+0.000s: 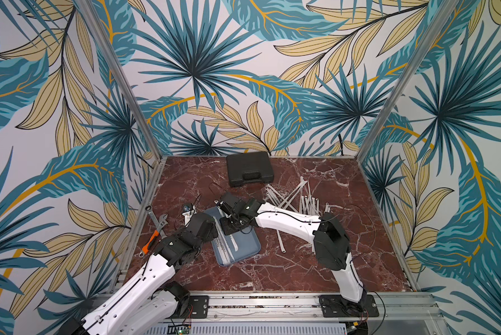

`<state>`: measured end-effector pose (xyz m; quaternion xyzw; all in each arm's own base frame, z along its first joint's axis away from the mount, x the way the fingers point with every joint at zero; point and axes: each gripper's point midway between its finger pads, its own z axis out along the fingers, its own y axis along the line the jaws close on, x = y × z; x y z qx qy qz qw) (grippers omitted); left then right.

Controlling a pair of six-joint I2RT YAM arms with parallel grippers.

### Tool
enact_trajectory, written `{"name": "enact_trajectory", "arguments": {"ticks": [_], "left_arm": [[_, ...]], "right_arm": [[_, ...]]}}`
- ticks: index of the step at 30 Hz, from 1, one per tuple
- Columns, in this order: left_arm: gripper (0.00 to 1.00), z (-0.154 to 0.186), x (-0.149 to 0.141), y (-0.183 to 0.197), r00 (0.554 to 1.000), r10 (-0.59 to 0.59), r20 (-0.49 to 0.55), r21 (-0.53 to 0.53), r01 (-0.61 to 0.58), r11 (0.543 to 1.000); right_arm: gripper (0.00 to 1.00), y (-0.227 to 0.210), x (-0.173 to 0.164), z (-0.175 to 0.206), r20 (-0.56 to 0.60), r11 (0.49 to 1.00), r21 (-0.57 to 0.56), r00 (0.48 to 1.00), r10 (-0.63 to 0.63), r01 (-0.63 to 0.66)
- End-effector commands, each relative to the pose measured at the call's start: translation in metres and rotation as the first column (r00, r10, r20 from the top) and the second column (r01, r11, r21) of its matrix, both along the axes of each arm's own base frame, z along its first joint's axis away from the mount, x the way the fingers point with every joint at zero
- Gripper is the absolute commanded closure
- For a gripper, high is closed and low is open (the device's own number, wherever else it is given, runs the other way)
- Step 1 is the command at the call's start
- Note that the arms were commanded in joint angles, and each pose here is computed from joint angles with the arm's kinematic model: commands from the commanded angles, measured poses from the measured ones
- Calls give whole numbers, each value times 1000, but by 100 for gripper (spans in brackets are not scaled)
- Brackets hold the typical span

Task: Put the straws into the storage box
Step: Place the straw in the storage box.

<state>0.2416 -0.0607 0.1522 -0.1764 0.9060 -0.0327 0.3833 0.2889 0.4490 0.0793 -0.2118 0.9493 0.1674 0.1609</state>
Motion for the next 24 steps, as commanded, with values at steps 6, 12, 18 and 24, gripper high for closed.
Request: {"name": "enact_trajectory", "arguments": {"ticks": [6,12,18,24], "left_arm": [[10,-9,2,-8,1000,-13,-16,-37,12,999],[10,-10,5,-13,999,-30,-17,-45,29,999],[10,-9,7,-14,999,-38,-17,-42,37,998],[10,1,11,-16,999,-50,0,-34,50,998]], "right_arm": [[90,2,-15,-48,-145,999,-37,989,-2,-4],[90,2,-16,-60,-166,999,-51,986,-10,1],[86,2,-15,-56,-157,999,-46,988,-12,5],[75,-2,-14,-13,-148,999,27,988,-34,38]]}}
